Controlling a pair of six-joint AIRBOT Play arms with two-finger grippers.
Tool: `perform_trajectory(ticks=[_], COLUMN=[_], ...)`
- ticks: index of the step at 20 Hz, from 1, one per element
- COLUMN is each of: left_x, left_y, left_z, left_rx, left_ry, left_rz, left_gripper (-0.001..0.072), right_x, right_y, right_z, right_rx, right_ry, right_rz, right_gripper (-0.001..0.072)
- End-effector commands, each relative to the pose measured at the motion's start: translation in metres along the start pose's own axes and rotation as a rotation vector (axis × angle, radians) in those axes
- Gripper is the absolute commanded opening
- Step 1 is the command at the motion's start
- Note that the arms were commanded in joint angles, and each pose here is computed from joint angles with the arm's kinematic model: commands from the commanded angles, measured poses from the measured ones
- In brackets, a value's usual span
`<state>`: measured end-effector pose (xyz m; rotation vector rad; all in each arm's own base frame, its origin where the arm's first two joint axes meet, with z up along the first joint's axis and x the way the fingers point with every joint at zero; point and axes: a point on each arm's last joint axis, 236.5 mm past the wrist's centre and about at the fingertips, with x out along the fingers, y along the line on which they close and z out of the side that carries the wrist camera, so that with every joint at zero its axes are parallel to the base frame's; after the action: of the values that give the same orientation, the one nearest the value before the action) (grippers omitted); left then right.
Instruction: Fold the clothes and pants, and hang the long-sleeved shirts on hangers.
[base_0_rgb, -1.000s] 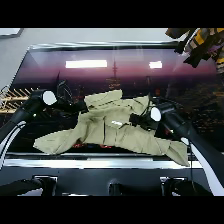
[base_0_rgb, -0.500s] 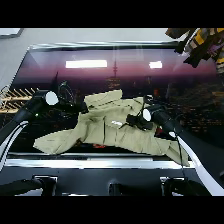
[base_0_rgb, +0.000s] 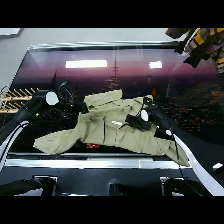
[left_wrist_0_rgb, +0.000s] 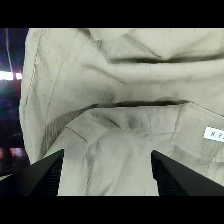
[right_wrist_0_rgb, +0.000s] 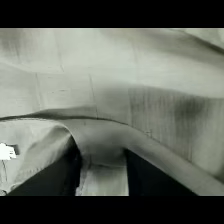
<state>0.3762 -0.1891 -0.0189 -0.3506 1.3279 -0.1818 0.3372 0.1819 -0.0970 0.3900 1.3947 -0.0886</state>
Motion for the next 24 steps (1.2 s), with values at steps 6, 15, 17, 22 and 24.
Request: perform_trajectory(ticks=[6,15,17,22,24], left_x=[0.0,0.03,0.041,0.067,0.074], left_y=[-0.001,-0.05,-0.063,-0.069,-0.076], left_z=[0.0,-0.028,-0.026,-0.035,-0.039], left_rx=[0.002,0.136,0.189,0.321,0.34], left_ry=[0.001,0.056,0.06,0.123,0.132], left_rz=[0.0,-0.019,-0.004,0.105,0.108], left_gripper=[0.062,0.0622,0.0622,0.0622,0.0622], right_x=[-0.013,-0.03,-0.033,-0.033,-0.033], right_y=[0.001,-0.007,-0.005,-0.006,-0.006], right_z=[-0.001,-0.014,-0.013,-0.013,-0.013], right_rx=[-0.032,-0.058,-0.061,-0.061,-0.062], right_ry=[0.03,0.084,0.077,0.078,0.077], right_rz=[-0.025,-0.061,-0.055,-0.055,-0.055], right_gripper=[0.0033,0.0033,0.0033,0.0033,0.0033])
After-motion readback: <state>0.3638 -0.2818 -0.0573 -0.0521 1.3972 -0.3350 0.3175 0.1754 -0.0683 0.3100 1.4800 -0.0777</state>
